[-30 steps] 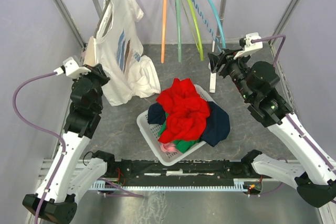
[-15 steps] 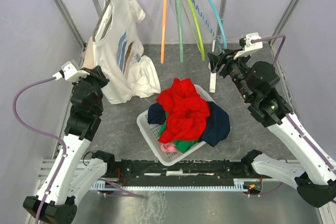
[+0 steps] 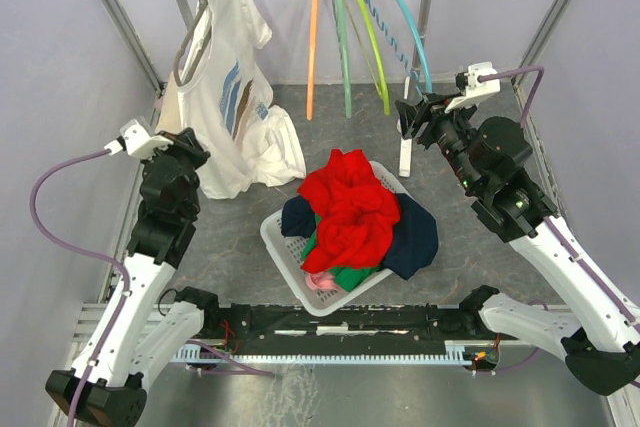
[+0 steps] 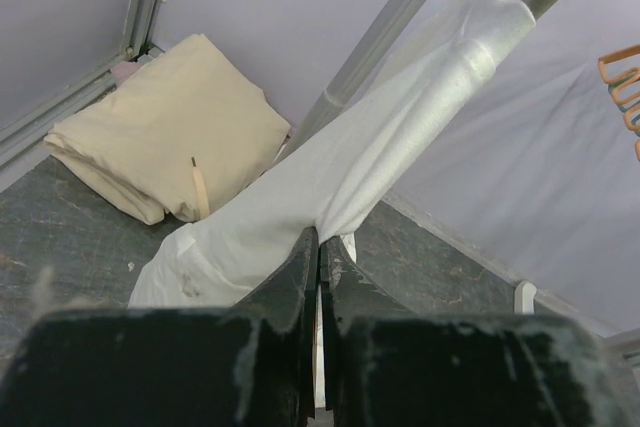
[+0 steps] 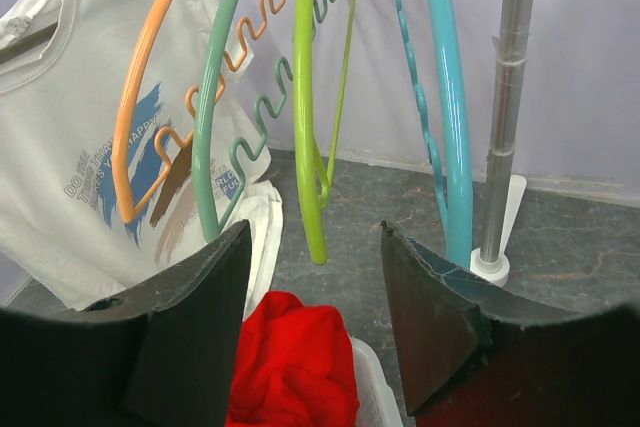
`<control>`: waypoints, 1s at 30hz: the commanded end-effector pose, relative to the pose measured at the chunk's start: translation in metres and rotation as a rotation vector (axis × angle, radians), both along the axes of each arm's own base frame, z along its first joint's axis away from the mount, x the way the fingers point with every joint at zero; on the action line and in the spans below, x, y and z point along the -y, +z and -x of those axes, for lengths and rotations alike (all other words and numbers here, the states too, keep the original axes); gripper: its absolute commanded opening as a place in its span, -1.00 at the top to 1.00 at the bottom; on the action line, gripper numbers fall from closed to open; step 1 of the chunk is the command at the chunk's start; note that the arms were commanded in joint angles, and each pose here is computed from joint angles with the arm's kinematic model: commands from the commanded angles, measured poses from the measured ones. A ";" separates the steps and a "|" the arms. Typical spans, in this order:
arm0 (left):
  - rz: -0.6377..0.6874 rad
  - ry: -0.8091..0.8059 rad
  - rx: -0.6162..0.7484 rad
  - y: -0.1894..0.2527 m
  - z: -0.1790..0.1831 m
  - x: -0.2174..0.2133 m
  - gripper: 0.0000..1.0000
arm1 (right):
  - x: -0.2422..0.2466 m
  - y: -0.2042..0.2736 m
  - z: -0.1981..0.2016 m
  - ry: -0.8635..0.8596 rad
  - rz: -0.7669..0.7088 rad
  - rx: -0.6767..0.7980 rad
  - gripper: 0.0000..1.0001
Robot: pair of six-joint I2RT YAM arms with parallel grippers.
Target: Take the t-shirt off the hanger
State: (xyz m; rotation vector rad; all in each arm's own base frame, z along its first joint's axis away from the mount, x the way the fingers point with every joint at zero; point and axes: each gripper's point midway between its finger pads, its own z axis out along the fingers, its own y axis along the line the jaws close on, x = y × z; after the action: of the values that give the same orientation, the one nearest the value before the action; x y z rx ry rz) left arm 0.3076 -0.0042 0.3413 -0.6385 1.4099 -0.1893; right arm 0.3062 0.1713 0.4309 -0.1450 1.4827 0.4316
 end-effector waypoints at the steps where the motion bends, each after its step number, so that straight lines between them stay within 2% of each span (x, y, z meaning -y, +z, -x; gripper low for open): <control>1: 0.062 0.018 0.067 0.014 -0.004 -0.001 0.95 | 0.002 0.014 -0.001 -0.006 -0.028 0.043 -0.25; 15: 0.106 0.025 0.036 -0.014 -0.016 0.002 0.95 | 0.001 0.014 0.000 -0.004 -0.026 0.043 -0.25; 28: 0.105 -0.007 0.053 -0.007 -0.020 0.009 0.95 | 0.002 0.014 0.001 -0.005 -0.029 0.045 -0.25; 30: 0.103 -0.029 0.051 -0.006 -0.022 0.013 0.90 | 0.002 0.014 0.001 -0.006 -0.028 0.045 -0.25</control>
State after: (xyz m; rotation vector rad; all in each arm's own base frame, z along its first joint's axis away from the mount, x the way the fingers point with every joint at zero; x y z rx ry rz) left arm 0.3256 -0.0120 0.3087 -0.6773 1.4511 -0.2124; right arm 0.3072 0.1719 0.4298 -0.1458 1.4860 0.4302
